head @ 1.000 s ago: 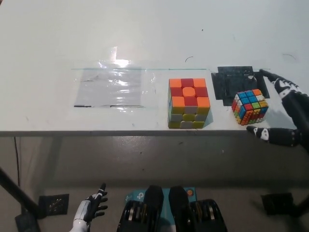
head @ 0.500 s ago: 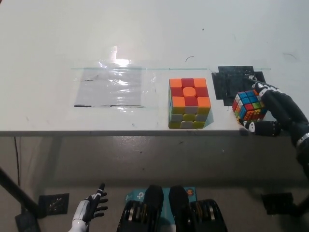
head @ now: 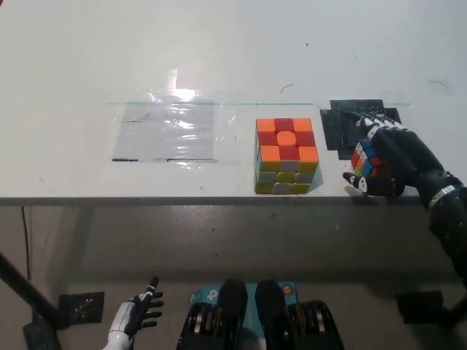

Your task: The robot uses its right hand to pick up the small cube kept on the middle on the desk and place it on the bigger cube kept next to it

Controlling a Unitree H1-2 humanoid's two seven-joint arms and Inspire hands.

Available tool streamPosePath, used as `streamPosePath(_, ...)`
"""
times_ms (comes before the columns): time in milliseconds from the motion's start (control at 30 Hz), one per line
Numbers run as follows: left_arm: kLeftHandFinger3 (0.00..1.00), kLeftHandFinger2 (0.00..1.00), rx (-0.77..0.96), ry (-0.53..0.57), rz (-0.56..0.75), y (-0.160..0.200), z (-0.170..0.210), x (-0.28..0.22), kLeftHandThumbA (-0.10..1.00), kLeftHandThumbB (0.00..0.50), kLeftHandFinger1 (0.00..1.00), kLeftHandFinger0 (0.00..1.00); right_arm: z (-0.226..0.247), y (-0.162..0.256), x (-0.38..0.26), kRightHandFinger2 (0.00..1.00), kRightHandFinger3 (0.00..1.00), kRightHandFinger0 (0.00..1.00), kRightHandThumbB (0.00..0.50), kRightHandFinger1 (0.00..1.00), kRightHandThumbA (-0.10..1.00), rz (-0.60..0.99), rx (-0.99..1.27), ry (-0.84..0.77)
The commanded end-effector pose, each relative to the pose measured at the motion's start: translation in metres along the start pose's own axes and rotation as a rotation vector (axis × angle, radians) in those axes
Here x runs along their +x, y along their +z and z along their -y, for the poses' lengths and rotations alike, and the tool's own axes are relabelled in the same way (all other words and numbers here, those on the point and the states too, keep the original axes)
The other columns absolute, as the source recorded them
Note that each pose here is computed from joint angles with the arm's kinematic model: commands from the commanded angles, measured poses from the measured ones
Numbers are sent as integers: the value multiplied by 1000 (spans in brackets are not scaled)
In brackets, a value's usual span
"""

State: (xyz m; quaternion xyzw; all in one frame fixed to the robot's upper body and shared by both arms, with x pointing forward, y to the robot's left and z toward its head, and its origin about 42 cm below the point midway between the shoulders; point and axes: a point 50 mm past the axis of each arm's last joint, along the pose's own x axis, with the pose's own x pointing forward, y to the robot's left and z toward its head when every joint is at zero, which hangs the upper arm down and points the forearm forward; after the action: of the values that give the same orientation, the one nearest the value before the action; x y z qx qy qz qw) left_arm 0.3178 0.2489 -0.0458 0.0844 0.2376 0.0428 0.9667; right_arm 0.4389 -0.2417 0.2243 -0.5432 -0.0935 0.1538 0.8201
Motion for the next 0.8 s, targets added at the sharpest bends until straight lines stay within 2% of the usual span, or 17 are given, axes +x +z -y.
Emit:
streamPosePath(0, 755, 791, 23, 13, 72, 17, -8, 7, 899, 83, 757, 835, 14, 4, 12, 1000, 1000, 1000, 485, 1000, 690, 49, -79, -75)
streamPosePath(33, 765, 807, 25, 11, 77, 20, -8, 8, 903, 76, 767, 842, 13, -1, 13, 1000, 1000, 1000, 491, 1000, 691, 42, -82, -75)
streamPosePath(67, 700, 756, 22, 12, 78, 21, -8, 8, 898, 69, 722, 788, 11, -4, 14, 1000, 1000, 1000, 487, 1000, 684, 26, -87, -69)
streamPosePath(133, 713, 755, 21, 12, 85, 22, -8, 9, 898, 81, 715, 784, 11, -8, 15, 1000, 1000, 1000, 486, 1000, 661, 23, -89, -69)
streamPosePath(167, 681, 724, 12, 11, 89, 22, -7, 9, 889, 89, 690, 758, 10, -14, 14, 1000, 1000, 1000, 475, 1000, 609, 10, -88, -64)
streamPosePath(233, 696, 744, 16, 11, 95, 22, -8, 9, 893, 88, 720, 792, 9, -21, 12, 1000, 1000, 1000, 467, 1000, 578, -6, -77, -57)
streamPosePath(267, 741, 788, 15, 11, 92, 21, -8, 9, 895, 101, 784, 864, 9, -24, 10, 1000, 1000, 1000, 464, 1000, 592, -11, -86, -54)
streamPosePath(300, 705, 753, -3, 11, 93, 22, -8, 9, 878, 99, 745, 806, 10, -27, 9, 1000, 1000, 1000, 457, 1000, 595, -15, -91, -50)
streamPosePath(400, 711, 749, 0, 18, 94, 23, -7, 9, 880, 88, 714, 773, 11, -36, 7, 1000, 1000, 1000, 444, 1000, 554, -24, -102, -53)
streamPosePath(467, 713, 748, -3, 17, 89, 24, -7, 10, 871, 78, 716, 775, 12, -45, 3, 1000, 1000, 1000, 436, 1000, 558, -41, -119, -41)
streamPosePath(600, 704, 740, -11, 19, 90, 26, -5, 11, 863, 84, 715, 776, 12, -55, 1, 1000, 1000, 1000, 424, 1000, 483, -47, -121, -46)
streamPosePath(667, 676, 722, 2, 12, 95, 28, -5, 11, 892, 89, 697, 757, 10, -57, 3, 1000, 1000, 1000, 387, 1000, 435, -54, -130, -26)
streamPosePath(733, 713, 763, 1, 15, 95, 29, -4, 12, 893, 85, 748, 816, 9, -58, 5, 1000, 1000, 1000, 378, 1000, 464, -53, -134, -12)
streamPosePath(767, 701, 753, -10, 14, 96, 30, -4, 12, 874, 87, 708, 756, 8, -57, 6, 1000, 1000, 979, 373, 1000, 468, -51, -133, 1)
